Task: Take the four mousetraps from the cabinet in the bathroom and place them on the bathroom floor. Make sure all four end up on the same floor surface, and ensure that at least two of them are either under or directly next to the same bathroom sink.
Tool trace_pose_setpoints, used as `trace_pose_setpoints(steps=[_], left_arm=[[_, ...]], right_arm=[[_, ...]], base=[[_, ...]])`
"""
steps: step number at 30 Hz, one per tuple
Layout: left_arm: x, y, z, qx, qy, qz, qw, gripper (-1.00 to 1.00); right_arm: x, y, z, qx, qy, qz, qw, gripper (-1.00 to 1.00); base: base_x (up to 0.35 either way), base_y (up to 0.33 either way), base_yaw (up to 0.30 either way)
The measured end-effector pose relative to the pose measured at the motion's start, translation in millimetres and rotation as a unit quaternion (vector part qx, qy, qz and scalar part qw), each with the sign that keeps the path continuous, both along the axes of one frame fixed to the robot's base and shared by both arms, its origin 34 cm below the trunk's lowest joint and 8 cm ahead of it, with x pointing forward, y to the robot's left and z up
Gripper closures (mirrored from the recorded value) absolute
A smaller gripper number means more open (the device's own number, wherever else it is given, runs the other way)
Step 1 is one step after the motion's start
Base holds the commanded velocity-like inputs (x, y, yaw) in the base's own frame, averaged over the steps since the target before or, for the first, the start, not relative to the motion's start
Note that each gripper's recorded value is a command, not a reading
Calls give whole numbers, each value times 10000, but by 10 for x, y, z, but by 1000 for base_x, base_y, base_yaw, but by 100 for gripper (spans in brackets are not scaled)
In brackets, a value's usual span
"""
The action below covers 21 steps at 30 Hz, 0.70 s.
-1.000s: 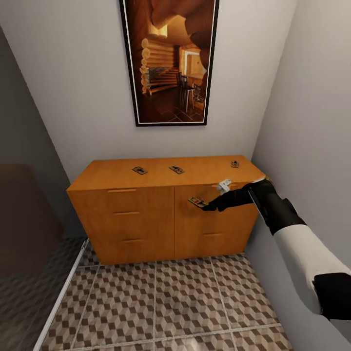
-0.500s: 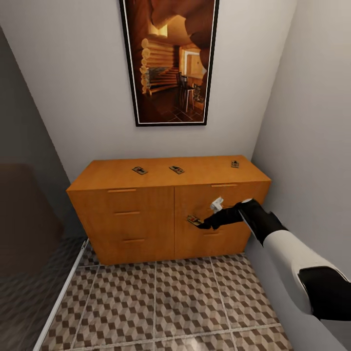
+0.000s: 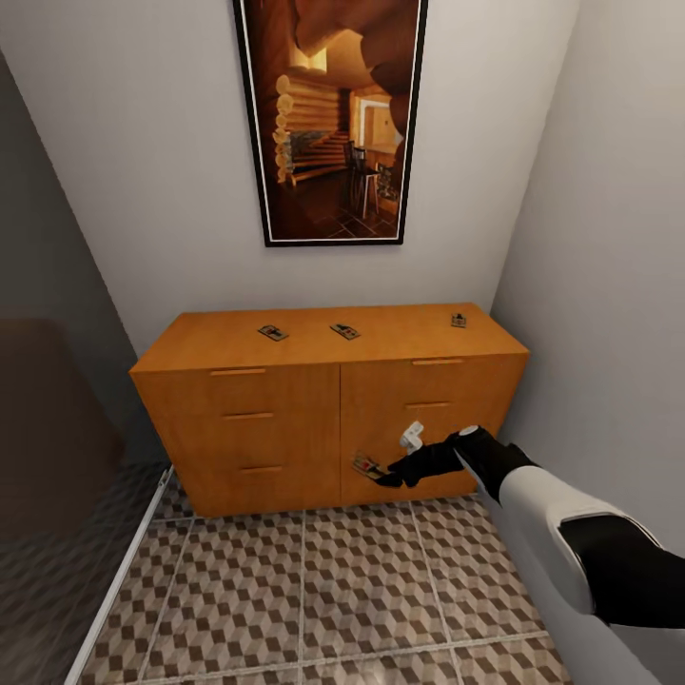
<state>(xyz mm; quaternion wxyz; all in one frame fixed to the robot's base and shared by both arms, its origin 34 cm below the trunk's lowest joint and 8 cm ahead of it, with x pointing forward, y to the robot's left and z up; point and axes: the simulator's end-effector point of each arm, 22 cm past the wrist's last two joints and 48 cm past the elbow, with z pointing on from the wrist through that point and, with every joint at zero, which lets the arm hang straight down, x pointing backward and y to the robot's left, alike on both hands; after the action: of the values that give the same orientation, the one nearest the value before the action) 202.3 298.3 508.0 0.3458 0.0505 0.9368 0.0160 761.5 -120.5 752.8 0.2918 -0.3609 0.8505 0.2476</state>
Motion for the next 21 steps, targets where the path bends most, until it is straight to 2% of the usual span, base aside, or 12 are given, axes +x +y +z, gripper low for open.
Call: trace_pose_setpoints(steps=[6, 11, 15, 21], left_arm=[[0, 0, 0, -1, 0, 0, 10000, -100], [0, 0, 0, 0, 0, 0, 10000, -100], [0, 0, 0, -1, 1, -1, 10000, -100], [0, 0, 0, 0, 0, 0, 10000, -100]], right_arm=[[-168, 37, -190, 57, 79, 108, 9999, 100], [-277, 22, -389, 47, -50, 98, 9999, 100], [-541, 16, -683, 58, 5, 112, 9999, 100], [-1101, -12, -1198, 47, 223, 117, 9997, 100]], base=[[0, 0, 0], [0, 0, 0], [0, 0, 0], [0, 0, 0]])
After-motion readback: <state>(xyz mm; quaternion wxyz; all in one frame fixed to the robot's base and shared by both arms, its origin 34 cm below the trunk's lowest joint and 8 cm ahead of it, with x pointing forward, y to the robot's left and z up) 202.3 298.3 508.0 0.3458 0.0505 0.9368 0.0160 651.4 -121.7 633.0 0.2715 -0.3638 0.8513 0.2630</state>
